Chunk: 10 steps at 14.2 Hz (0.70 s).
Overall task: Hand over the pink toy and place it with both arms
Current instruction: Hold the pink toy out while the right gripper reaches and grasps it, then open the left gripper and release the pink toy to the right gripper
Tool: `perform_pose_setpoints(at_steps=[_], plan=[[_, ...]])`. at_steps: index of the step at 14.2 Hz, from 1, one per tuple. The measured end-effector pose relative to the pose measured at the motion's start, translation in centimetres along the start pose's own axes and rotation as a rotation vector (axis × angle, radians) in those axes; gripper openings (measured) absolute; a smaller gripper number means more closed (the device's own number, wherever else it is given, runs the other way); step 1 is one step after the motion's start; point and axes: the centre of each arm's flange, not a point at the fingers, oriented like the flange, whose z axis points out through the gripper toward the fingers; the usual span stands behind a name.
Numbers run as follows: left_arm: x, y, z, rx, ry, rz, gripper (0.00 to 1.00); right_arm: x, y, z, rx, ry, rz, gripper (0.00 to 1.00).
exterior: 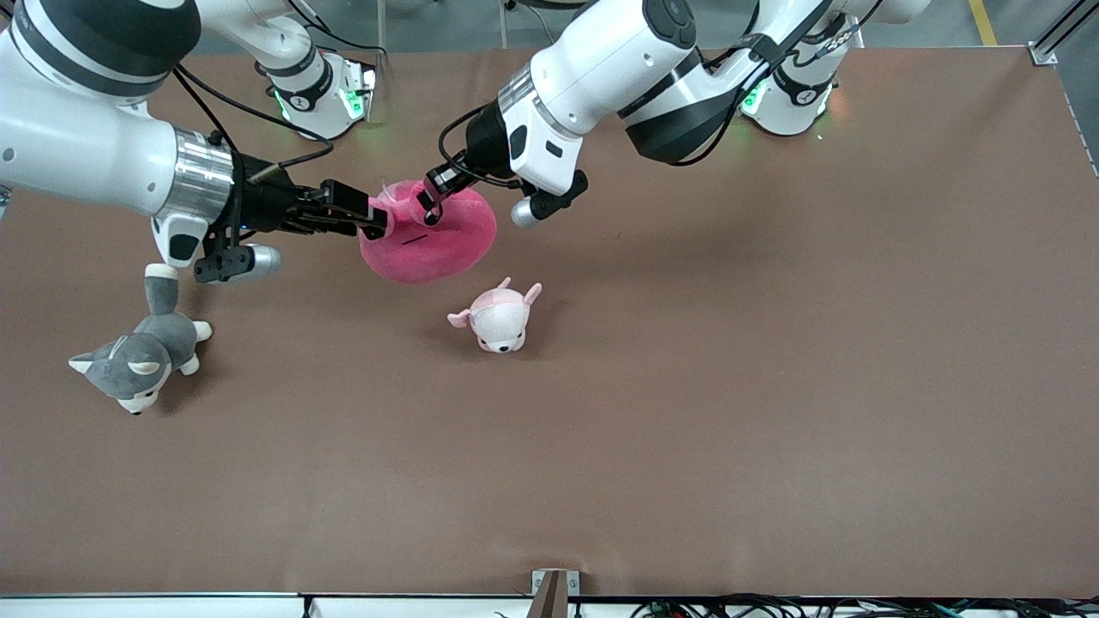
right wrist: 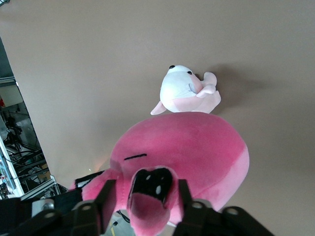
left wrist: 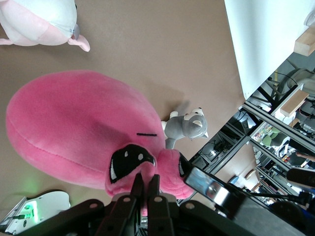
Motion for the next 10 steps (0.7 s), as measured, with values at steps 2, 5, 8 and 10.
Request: perform_pose_setpoints(at_steps=[2, 5, 8, 10], plan=[[0.0, 0.0, 0.0, 0.000, 0.000, 0.000, 0.06, 0.5, 0.3, 0.8, -0.005, -0.013, 0.007, 0.35], [0.1, 0.0, 0.0, 0.000, 0.001, -0.001, 0.06, 0.7, 0.4, 1.5, -0.010, -0.026, 0.008, 0.11], [0.1, 0.0, 0.0, 0.000, 0.000, -0.001, 0.15, 0.7, 0.4, 1.6, -0.010, -0.027, 0.008, 0.08], [0.0, 0.1, 0.0, -0.002, 0.000, 0.000, 0.36, 0.7, 0.4, 1.6, -0.011, -0.028, 0.008, 0.08]])
